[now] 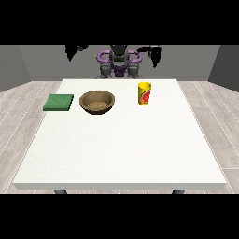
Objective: Pick the cup and pour the ball into the bowl, then pick the bowl and place it on the pad
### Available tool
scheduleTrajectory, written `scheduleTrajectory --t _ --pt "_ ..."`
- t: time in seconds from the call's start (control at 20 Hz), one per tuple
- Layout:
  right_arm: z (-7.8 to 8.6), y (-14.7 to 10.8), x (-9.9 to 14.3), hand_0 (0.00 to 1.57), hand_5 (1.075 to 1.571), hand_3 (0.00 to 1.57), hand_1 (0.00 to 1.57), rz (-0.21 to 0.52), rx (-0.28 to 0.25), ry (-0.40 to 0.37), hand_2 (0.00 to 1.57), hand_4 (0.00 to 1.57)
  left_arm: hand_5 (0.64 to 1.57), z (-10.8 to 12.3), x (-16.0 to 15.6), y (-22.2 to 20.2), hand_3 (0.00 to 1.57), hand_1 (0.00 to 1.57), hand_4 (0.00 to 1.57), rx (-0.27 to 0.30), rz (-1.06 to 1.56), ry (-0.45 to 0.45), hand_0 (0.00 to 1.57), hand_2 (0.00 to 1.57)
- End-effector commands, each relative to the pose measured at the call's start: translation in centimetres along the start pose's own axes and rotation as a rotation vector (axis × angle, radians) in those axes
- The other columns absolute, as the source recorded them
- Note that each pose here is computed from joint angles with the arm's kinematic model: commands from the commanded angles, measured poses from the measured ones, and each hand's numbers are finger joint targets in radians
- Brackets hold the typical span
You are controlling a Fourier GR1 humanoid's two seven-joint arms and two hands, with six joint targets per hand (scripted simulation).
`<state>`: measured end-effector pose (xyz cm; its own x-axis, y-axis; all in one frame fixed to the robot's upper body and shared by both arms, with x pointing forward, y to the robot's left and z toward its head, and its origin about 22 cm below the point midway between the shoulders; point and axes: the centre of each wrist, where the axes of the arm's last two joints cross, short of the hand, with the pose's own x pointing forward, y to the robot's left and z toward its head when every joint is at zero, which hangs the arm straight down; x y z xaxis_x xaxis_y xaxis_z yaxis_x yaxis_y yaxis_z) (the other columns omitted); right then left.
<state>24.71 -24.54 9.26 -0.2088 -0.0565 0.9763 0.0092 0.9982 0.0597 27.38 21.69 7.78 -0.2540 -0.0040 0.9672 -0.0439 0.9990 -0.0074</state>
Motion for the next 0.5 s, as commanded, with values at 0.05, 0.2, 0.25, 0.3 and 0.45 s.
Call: scheduleTrajectory --t 0.05,0.2,0.25,0.3,0.45 --pt "-0.7 -0.8 1.1 0.0 1.551 0.0 0.0 -0.006 0.022 -0.059 0.0 0.69 1.491 1.4 -5.6 1.0 0.0 0.0 0.53 0.015 -0.045 -0.07 0.0 0.0" --pt "-0.5 -3.0 -0.2 0.0 1.551 0.0 0.0 -0.001 0.038 -0.1 0.0 0.68 1.483 0.1 -6.3 3.9 0.0 0.0 0.36 0.013 -0.056 -0.061 0.0 0.0" --pt "-1.7 -5.1 1.2 0.0 1.553 0.0 0.0 -0.006 0.058 -0.129 0.0 0.68 1.48 -0.1 -6.6 2.4 0.0 0.0 0.31 0.015 -0.07 -0.071 0.0 0.0" --pt "-1.4 -2.8 -0.2 0.0 1.555 0.0 0.0 0.009 0.03 -0.1 0.0 0.68 1.475 -1.3 -7.2 3.3 0.0 0.0 0.25 -0.001 -0.044 -0.039 0.0 0.0" --pt "-2.0 -5.8 -0.6 0.0 1.559 0.0 0.0 -0.024 0.007 -0.069 0.0 0.67 1.451 -0.6 -9.5 2.0 0.0 0.0 0.0 -0.006 -0.068 -0.001 0.0 0.0"
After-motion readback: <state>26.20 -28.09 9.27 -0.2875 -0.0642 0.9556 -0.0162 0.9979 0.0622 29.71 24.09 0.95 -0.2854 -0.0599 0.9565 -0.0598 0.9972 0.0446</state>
